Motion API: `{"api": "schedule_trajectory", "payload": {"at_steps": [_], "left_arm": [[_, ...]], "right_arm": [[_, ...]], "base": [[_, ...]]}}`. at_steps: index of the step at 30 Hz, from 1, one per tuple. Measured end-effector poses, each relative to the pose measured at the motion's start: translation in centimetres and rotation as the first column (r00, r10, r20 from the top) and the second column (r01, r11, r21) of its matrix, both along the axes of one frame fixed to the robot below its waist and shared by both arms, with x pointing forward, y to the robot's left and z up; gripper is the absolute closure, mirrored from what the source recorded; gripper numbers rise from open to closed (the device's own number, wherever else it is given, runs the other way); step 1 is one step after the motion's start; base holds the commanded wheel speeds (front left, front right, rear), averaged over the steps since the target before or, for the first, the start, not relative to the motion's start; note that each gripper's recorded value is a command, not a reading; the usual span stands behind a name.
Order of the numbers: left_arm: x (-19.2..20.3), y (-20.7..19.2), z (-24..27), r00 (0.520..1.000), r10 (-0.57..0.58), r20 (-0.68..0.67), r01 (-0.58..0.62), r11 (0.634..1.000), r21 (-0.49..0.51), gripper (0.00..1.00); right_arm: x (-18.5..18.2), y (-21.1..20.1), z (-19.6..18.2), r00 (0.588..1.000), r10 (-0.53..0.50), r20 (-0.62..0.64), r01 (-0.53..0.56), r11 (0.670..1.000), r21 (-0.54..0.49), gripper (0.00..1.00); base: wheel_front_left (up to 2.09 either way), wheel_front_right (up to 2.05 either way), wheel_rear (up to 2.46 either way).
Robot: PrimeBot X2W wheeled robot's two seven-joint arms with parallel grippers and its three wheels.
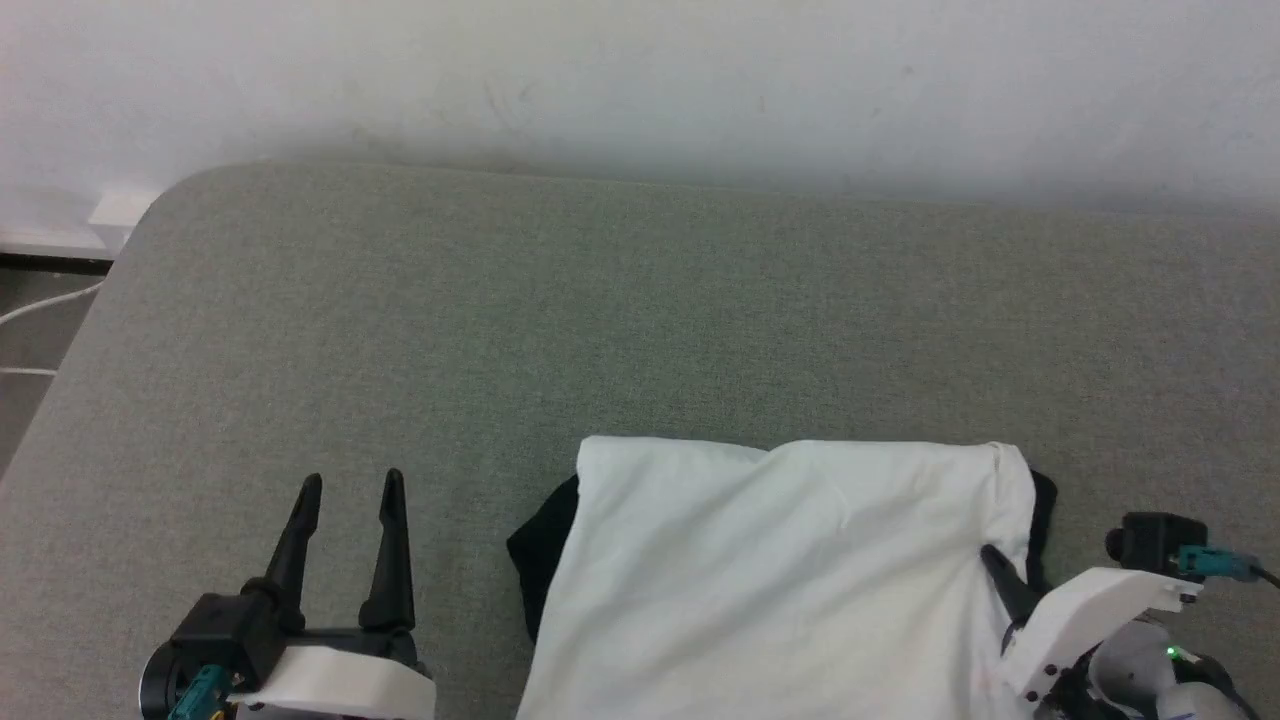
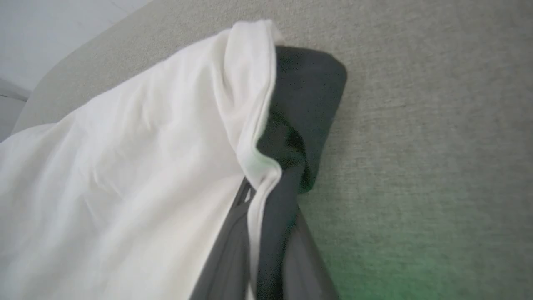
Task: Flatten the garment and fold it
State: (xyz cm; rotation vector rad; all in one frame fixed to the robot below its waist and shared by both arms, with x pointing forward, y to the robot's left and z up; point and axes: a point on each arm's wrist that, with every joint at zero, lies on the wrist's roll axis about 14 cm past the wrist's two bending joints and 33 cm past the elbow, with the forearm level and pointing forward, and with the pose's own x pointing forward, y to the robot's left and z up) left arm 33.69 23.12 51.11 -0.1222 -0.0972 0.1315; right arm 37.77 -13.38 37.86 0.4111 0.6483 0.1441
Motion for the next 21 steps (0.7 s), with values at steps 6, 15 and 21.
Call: {"api": "schedule_trajectory", "payload": {"at_steps": [6,15,21], "left_arm": [[0.0,-0.6,0.5,1.0,-0.02,0.021,0.02,1.0,-0.003,0.0],[-0.2,-0.8,0.9,0.999,-0.024,0.038,0.024,1.0,-0.009,0.0],[-0.5,-0.8,1.3,0.998,-0.025,0.052,0.026,1.0,-0.014,0.0]], "right_arm": [[0.4,-5.6,1.6,0.989,-0.129,0.065,0.133,0.99,-0.051,1.0],[-0.5,-12.7,2.9,0.969,-0.232,0.081,0.243,0.958,-0.156,1.0],[-0.5,-10.1,4.5,0.983,-0.147,0.107,0.163,0.974,-0.155,1.0]], "base": [[0.0,0.0,0.0],[0.0,0.0,0.0],[0.0,0.0,0.0]]}}
